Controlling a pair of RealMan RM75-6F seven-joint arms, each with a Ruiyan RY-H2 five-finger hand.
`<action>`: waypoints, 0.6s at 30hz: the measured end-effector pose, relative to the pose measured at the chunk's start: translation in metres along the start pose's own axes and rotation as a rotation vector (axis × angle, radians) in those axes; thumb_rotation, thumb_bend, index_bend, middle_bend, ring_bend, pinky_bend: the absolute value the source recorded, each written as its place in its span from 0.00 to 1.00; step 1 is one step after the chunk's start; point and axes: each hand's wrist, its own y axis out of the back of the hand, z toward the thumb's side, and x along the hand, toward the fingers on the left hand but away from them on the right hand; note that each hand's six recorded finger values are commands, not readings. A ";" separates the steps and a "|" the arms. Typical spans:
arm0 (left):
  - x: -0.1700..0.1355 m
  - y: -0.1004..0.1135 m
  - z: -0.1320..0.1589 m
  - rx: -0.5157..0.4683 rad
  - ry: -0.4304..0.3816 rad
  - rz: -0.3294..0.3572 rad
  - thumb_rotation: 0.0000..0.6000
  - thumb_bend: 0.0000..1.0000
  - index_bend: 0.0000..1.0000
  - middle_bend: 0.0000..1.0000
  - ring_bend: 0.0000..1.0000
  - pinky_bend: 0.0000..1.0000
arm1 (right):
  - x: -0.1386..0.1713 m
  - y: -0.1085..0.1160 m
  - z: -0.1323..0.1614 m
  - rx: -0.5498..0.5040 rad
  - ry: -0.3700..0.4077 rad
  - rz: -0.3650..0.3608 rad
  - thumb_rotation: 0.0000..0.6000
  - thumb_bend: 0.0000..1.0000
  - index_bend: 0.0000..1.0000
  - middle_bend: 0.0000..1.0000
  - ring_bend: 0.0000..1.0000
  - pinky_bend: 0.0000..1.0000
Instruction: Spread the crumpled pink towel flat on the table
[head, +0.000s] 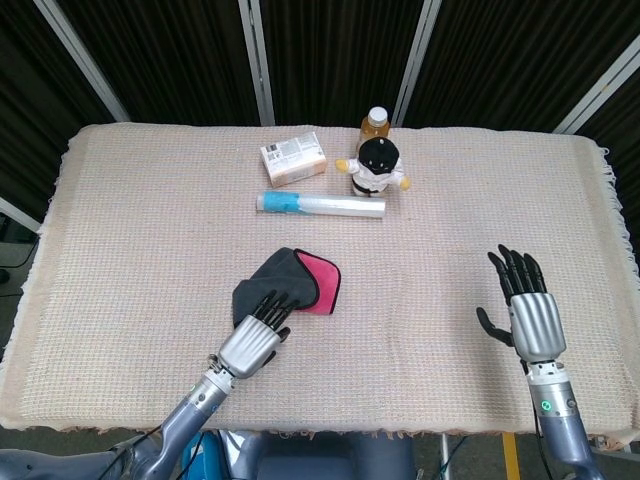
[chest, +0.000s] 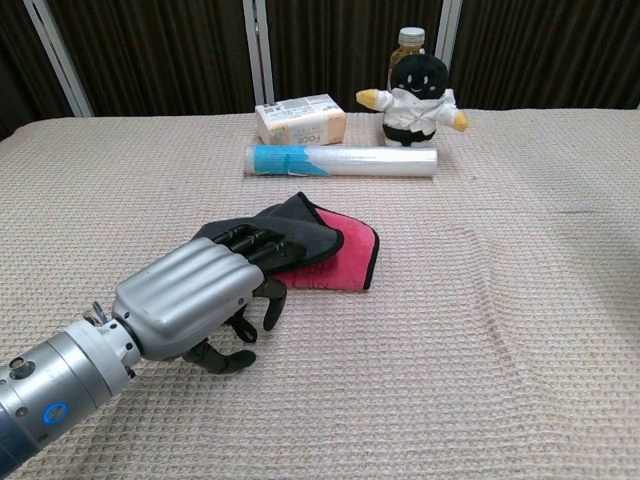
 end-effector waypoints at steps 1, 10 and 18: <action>0.000 0.000 0.000 0.000 0.000 0.003 1.00 0.27 0.51 0.07 0.00 0.00 | 0.000 0.000 0.000 -0.002 -0.001 0.001 1.00 0.33 0.09 0.01 0.00 0.01; 0.004 -0.001 0.000 0.002 0.011 0.018 1.00 0.28 0.50 0.07 0.00 0.00 | -0.002 0.000 0.000 -0.014 -0.004 0.002 1.00 0.33 0.09 0.01 0.00 0.01; 0.002 -0.003 -0.005 0.009 0.031 0.025 1.00 0.30 0.51 0.09 0.00 0.00 | -0.003 0.000 0.000 -0.020 -0.011 0.000 1.00 0.33 0.09 0.01 0.00 0.01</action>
